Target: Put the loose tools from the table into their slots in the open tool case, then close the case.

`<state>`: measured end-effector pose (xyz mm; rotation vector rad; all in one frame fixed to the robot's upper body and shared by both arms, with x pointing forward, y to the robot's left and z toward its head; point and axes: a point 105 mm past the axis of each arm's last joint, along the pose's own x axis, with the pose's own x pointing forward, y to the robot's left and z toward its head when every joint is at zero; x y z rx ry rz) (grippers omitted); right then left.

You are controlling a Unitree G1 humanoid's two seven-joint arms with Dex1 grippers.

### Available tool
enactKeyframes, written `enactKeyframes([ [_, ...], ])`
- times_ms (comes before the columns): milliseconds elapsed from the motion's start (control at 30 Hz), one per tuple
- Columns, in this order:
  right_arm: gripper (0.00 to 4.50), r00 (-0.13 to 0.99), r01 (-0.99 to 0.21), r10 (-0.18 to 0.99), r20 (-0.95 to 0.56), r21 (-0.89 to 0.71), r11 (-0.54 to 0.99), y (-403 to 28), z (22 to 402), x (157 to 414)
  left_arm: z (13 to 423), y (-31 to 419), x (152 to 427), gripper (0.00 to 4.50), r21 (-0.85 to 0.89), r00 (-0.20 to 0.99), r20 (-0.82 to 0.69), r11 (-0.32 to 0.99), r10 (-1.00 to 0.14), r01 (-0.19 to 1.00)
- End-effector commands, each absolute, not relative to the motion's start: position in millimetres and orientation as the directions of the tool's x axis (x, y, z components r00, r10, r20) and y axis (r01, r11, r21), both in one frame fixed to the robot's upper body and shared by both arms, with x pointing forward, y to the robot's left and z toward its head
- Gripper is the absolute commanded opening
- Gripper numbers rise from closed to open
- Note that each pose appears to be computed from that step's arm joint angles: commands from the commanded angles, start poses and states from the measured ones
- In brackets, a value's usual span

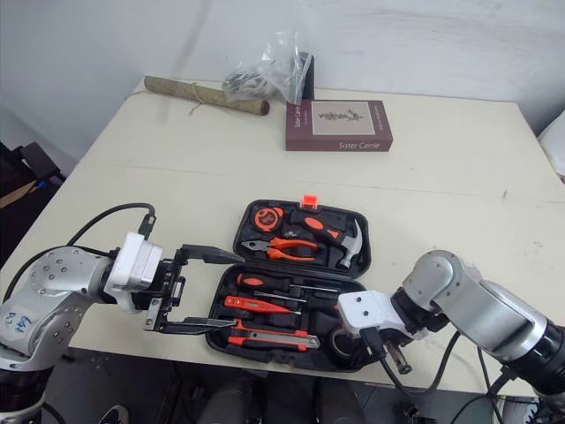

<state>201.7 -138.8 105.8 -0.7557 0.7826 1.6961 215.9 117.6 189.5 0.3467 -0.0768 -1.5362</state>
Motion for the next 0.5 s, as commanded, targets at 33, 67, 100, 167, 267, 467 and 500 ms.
enactKeyframes([
  [33,2.04,-0.285,-0.956,0.615,-0.735,0.171,-0.239,-136.6,108.9,194.2,194.4,116.7,212.9,4.5,0.297,0.041,-0.166,-0.01,-0.985,0.955],
  [67,2.04,-0.33,-0.943,0.641,-0.693,0.204,-0.264,-135.3,114.0,188.2,194.2,117.0,213.0,4.5,0.296,0.043,-0.165,-0.008,-0.985,0.955],
  [100,2.04,-0.375,-0.927,0.667,-0.644,0.235,-0.294,-134.4,120.4,181.9,193.6,117.4,213.2,4.5,0.293,0.046,-0.165,-0.004,-0.985,0.956],
  [167,2.04,-0.397,-0.918,0.703,-0.59,0.255,-0.304,-136.1,128.6,178.4,192.7,117.8,213.4,4.5,0.29,0.051,-0.163,0.001,-0.985,0.957],
  [267,2.04,-0.366,-0.931,0.758,-0.54,0.226,-0.288,-140.2,134.2,183.6,192.0,118.7,214.6,4.5,0.292,0.064,-0.159,0.014,-0.985,0.956],
  [467,0.09,-0.274,-0.96,0.87,-0.41,0.062,-0.274,-131.0,123.4,197.0,190.6,120.1,217.3,4.5,0.301,0.078,-0.159,0.027,-0.984,0.953],
  [500,0.09,-0.256,-0.965,0.885,-0.389,0.048,-0.258,-128.2,122.1,199.2,190.7,120.4,217.4,4.5,0.302,0.079,-0.16,0.027,-0.984,0.953],
])
